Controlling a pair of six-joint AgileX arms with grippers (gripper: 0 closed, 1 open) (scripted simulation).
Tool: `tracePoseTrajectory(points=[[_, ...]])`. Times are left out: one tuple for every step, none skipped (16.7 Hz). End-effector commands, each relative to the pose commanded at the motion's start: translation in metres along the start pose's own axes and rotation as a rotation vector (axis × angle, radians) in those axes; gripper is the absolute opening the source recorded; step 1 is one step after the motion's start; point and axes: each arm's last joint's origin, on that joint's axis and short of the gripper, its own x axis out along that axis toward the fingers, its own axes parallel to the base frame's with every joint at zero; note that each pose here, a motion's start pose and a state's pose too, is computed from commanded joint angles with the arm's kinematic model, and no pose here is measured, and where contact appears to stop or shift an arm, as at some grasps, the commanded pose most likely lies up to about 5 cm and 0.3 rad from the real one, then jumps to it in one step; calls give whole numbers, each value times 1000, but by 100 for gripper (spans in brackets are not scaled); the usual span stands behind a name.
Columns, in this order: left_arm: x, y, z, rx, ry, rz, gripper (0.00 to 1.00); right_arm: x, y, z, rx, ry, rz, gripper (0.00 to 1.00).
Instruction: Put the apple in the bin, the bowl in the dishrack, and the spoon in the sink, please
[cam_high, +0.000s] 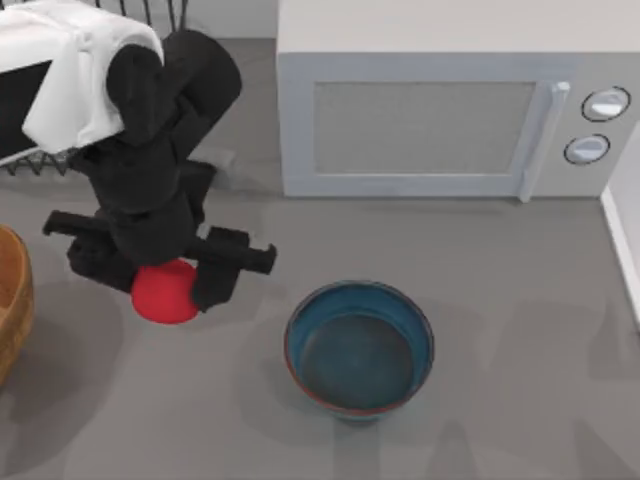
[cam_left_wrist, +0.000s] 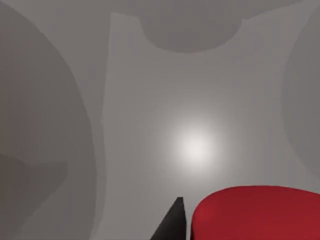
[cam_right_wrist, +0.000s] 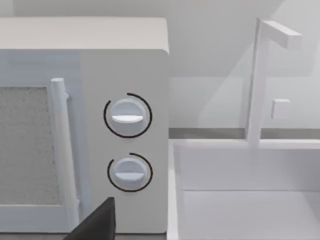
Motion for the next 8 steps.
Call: tracePoseTrajectory(points=[[-2, 9, 3, 13, -3, -3, 0, 0, 0, 0, 0, 0, 0, 100], [-5, 19, 5, 32, -6, -7, 0, 0, 0, 0, 0, 0, 0, 100], [-8, 31, 7, 56, -8, -10, 0, 0, 0, 0, 0, 0, 0, 100], [-10, 44, 9, 89, -10, -13, 0, 0, 0, 0, 0, 0, 0, 100], [-13, 57, 10, 129, -10, -15, 0, 0, 0, 0, 0, 0, 0, 100], [-14, 71, 10, 178, -6, -17, 0, 0, 0, 0, 0, 0, 0, 100], [-16, 86, 9, 237, 1, -19, 0, 0, 0, 0, 0, 0, 0, 100], [-17, 100, 8, 304, 11, -23, 0, 0, 0, 0, 0, 0, 0, 100]])
